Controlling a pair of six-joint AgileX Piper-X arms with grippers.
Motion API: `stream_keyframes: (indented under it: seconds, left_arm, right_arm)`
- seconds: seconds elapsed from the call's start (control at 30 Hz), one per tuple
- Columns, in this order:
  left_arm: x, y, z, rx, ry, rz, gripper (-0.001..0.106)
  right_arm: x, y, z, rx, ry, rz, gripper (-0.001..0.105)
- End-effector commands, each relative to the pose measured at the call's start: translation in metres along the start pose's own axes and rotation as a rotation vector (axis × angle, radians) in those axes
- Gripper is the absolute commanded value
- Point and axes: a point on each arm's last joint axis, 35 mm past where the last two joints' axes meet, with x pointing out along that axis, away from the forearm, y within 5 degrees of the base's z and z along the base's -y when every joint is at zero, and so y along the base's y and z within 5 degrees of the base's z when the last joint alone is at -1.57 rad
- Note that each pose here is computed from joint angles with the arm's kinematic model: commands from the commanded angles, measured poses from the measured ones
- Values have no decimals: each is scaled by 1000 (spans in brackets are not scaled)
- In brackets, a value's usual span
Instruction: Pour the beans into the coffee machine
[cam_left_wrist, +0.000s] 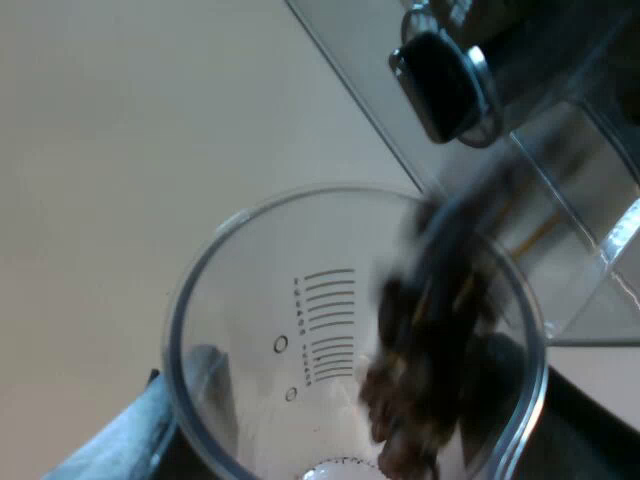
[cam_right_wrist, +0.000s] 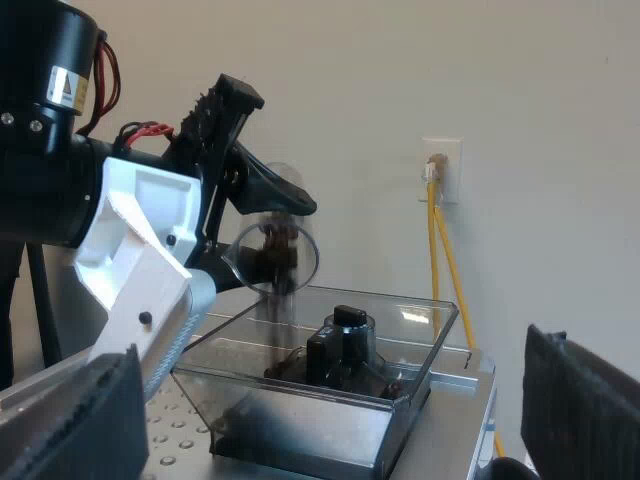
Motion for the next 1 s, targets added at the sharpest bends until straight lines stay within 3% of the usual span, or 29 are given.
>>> stream_keyframes:
  seconds: [0.03,0.1,0.2,0.43,0.93,1.0]
  left_arm:
    - [-5,7,0,9,-2,34,0]
    - [-5,7,0,26,-2,34,0]
    - [-5,7,0,111,0,37,0]
    - [-5,12,-1,161,17,79,0]
    - [-6,14,-2,159,21,92,0]
    - [-8,14,-2,90,19,89,0]
  right_arm:
    - [-1,-2,3,-5,-12,-3,78]
    - [-1,-2,3,-5,-12,-3,78]
    - [-1,-2,3,-5,-12,-3,78]
    - [-1,-2,3,-5,-12,-3,78]
    - [-1,-2,3,-5,-12,-3,78]
    - [-1,-2,3,-5,-12,-3,78]
